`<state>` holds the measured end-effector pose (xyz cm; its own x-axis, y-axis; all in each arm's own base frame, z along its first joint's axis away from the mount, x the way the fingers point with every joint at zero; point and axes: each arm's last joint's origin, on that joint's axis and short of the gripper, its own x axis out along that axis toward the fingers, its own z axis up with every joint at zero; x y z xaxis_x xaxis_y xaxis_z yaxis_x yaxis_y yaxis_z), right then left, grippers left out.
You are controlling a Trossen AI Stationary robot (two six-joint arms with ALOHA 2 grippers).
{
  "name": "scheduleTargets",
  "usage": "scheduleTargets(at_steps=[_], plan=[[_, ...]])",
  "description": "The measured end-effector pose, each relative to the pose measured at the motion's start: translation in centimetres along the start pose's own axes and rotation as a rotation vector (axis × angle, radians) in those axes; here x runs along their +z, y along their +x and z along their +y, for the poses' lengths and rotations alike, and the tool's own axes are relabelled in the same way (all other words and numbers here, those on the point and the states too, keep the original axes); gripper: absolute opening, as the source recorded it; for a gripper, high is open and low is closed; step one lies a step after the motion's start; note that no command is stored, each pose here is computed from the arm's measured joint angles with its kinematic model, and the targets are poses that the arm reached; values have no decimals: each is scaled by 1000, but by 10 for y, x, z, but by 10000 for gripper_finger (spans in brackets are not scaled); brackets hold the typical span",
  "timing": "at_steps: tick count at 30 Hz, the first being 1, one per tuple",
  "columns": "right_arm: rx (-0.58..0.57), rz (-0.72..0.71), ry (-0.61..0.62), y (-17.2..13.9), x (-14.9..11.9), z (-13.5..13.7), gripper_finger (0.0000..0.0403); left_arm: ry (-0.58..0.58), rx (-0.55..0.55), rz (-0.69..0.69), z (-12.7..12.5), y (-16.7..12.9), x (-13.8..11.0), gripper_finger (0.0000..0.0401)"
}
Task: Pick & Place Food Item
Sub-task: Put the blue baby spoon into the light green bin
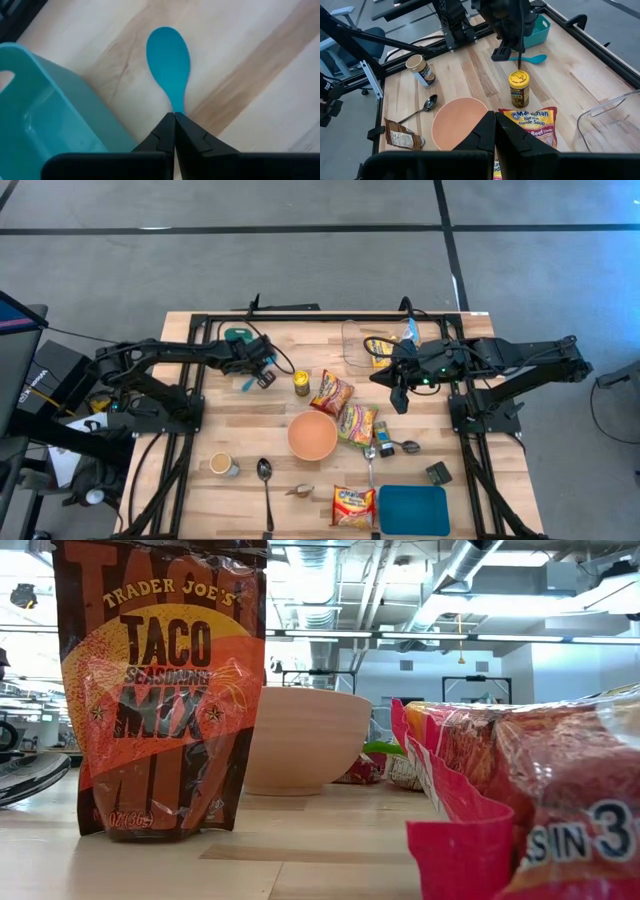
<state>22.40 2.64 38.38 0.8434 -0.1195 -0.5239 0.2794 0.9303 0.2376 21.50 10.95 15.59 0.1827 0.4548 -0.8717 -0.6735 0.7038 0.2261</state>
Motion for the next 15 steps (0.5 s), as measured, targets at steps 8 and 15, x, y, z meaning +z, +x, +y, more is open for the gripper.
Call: scheduleTargets(at_steps=[8,15], plan=[[0,0,0,0,0,0,1,57,14,7,1,0,-1,0],[0,0,0,0,0,0,1,127,67,27,-3,2,-4,0]])
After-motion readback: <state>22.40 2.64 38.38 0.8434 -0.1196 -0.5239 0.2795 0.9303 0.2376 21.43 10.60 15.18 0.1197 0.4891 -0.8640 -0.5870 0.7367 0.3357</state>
